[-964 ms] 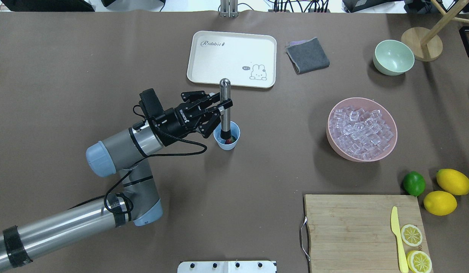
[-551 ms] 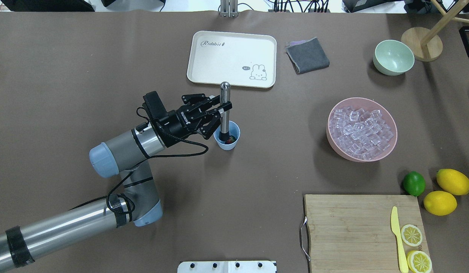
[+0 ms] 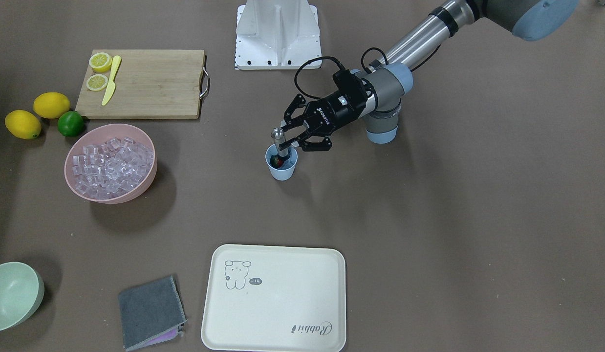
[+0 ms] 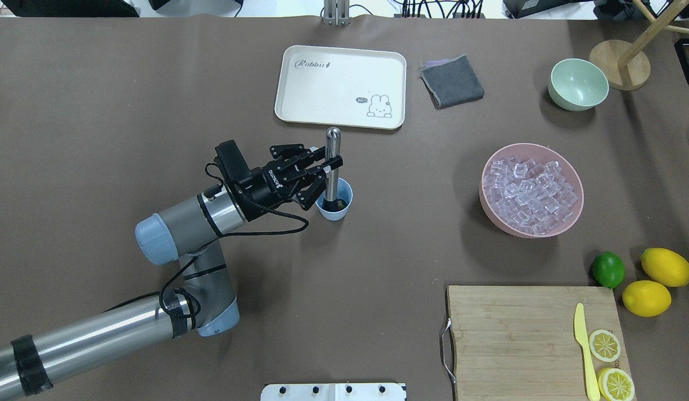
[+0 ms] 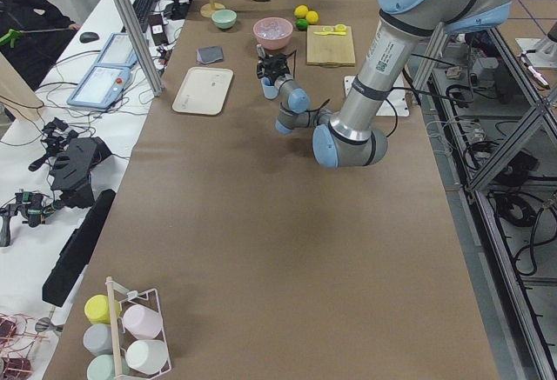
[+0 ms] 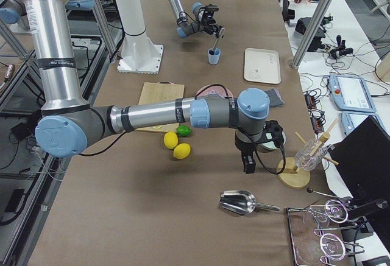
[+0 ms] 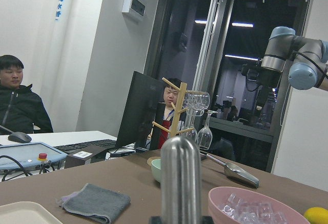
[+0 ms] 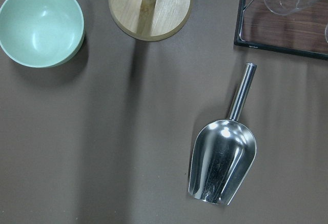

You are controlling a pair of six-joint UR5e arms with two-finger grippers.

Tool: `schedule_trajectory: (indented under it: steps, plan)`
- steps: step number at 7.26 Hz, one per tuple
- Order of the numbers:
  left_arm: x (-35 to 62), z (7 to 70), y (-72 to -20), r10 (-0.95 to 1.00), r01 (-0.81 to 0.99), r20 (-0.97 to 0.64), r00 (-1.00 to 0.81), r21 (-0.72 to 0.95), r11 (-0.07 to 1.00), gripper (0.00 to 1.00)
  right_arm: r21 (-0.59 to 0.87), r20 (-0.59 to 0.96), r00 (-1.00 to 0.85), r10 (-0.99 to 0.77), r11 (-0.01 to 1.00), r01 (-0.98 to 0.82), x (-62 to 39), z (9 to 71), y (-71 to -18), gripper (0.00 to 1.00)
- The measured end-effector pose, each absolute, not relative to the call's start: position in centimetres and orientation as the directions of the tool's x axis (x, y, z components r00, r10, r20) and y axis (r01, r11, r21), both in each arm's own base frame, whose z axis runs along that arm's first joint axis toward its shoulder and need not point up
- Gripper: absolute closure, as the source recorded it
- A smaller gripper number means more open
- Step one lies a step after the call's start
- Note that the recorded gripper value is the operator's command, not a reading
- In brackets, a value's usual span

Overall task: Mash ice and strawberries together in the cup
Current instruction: 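Lower the pestle into the cup and press it up and down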

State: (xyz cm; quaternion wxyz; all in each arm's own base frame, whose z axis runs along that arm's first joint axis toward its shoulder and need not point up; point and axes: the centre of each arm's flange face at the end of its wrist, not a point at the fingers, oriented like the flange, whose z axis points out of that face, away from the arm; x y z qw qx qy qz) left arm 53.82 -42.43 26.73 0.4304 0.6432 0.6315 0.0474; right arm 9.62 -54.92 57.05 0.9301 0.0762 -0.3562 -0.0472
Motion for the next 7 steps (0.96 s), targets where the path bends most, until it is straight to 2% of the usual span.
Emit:
schedule_trajectory:
  steps: [3, 7]
  plan:
    - [52.1, 24.2, -44.3, 0.849, 0.790, -0.491, 0.197, 0.592, 0.159, 1.00, 0.175, 0.655, 0.743, -0.142, 0.984, 0.034, 9.7, 57.2, -54.9, 0.00]
    - [52.9, 25.5, -43.2, 0.844, 0.768, -0.498, 0.196, 0.614, 0.184, 1.00, 0.175, 0.654, 0.742, -0.144, 0.984, 0.036, 9.6, 57.2, -54.6, 0.00]
